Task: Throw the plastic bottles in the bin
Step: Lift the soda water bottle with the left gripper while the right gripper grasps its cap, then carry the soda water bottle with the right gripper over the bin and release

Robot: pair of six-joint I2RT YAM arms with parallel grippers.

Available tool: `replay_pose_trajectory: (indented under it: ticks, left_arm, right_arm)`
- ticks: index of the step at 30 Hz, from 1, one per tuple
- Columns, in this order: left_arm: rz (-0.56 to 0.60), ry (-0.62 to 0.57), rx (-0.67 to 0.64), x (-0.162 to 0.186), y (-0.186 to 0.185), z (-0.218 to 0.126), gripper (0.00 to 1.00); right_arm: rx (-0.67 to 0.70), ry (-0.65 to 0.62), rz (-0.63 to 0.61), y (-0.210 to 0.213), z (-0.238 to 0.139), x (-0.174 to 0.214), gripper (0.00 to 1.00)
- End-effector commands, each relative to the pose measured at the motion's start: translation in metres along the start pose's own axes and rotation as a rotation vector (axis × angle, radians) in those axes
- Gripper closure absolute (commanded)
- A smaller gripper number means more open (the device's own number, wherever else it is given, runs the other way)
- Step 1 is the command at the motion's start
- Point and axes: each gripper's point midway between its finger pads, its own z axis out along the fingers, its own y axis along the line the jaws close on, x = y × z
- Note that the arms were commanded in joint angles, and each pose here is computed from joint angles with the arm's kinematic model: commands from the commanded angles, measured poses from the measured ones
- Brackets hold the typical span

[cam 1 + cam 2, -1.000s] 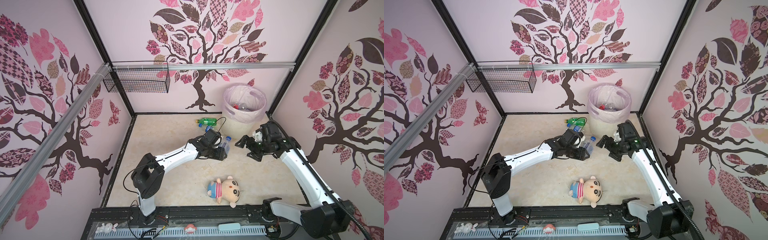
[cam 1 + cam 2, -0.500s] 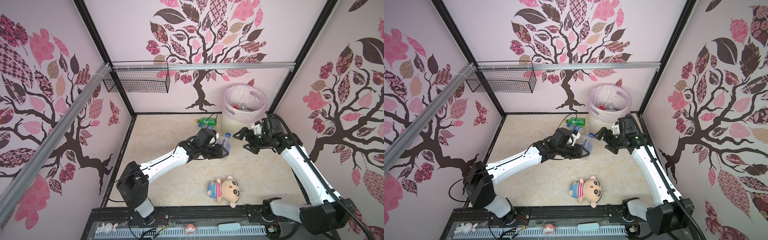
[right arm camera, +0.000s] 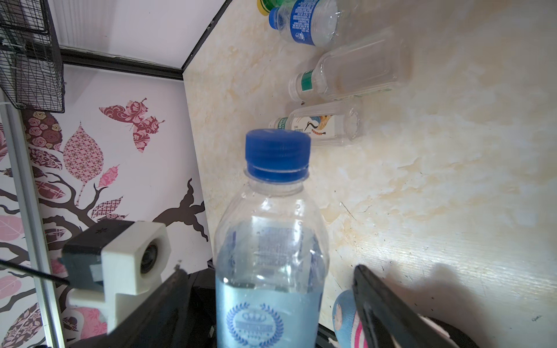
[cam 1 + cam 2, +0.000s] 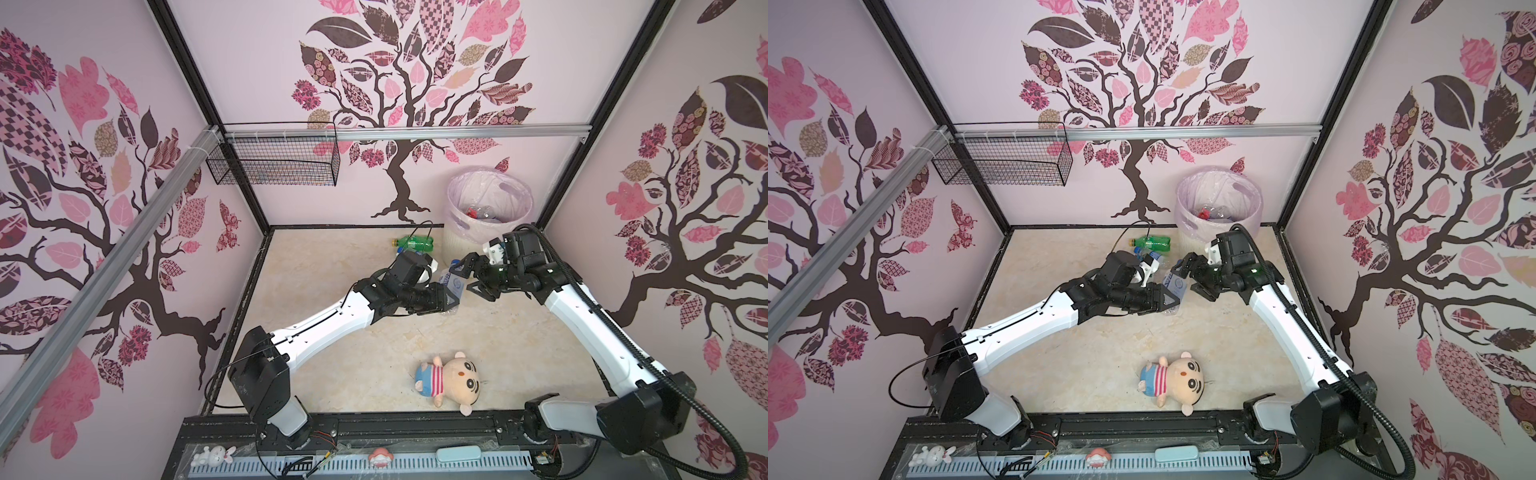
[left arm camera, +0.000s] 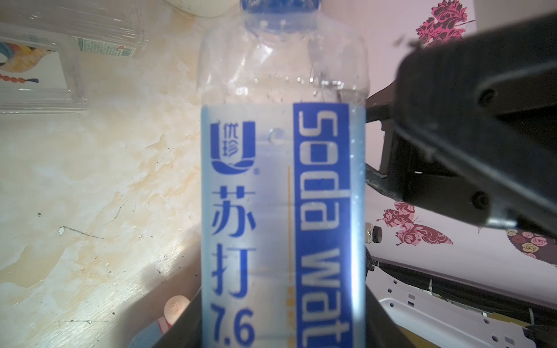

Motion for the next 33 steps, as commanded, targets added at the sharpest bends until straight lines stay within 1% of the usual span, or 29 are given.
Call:
replay_pose_trajectory:
  ticks: [1, 10, 15, 17, 24, 26, 28, 31, 33]
  left_arm:
    - [0.021, -0.044, 0.042, -0.016, -0.022, -0.013, 0.48]
    - [0.047, -0.042, 0.029, -0.025, -0.029, -0.011, 0.47]
    - [0.047, -0.044, 0.014, -0.028, -0.026, -0.014, 0.45]
    - [0.04, -0.043, 0.004, -0.027, -0.022, -0.015, 0.44]
    - [0.035, -0.049, -0.021, -0.028, -0.013, -0.03, 0.34]
    - [0.04, -0.051, -0.028, -0.028, -0.012, -0.034, 0.33]
    - [0.047, -0.055, -0.039, -0.028, -0.011, -0.041, 0.26]
    - [0.05, -0.076, -0.054, -0.031, -0.009, -0.053, 0.21]
    - [0.051, -0.096, -0.055, -0.034, -0.011, -0.063, 0.15]
  right_arm:
    - [0.005, 0.036, 0.018, 0.0, 0.011, 0.002, 0.16]
    - [0.02, 0.075, -0.004, 0.002, 0.027, 0.005, 0.28]
    - [0.021, 0.055, -0.018, 0.006, 0.025, 0.0, 0.4]
    - [0.019, 0.052, -0.018, 0.008, 0.024, -0.001, 0.42]
    - [0.029, 0.015, -0.051, 0.014, 0.017, -0.01, 0.49]
    - [0.042, -0.004, -0.07, 0.016, 0.014, -0.014, 0.49]
    - [0.05, -0.026, -0.088, 0.019, 0.01, -0.02, 0.49]
    - [0.051, -0.067, -0.117, 0.028, 0.003, -0.031, 0.49]
    - [0.057, -0.096, -0.144, 0.037, -0.002, -0.041, 0.49]
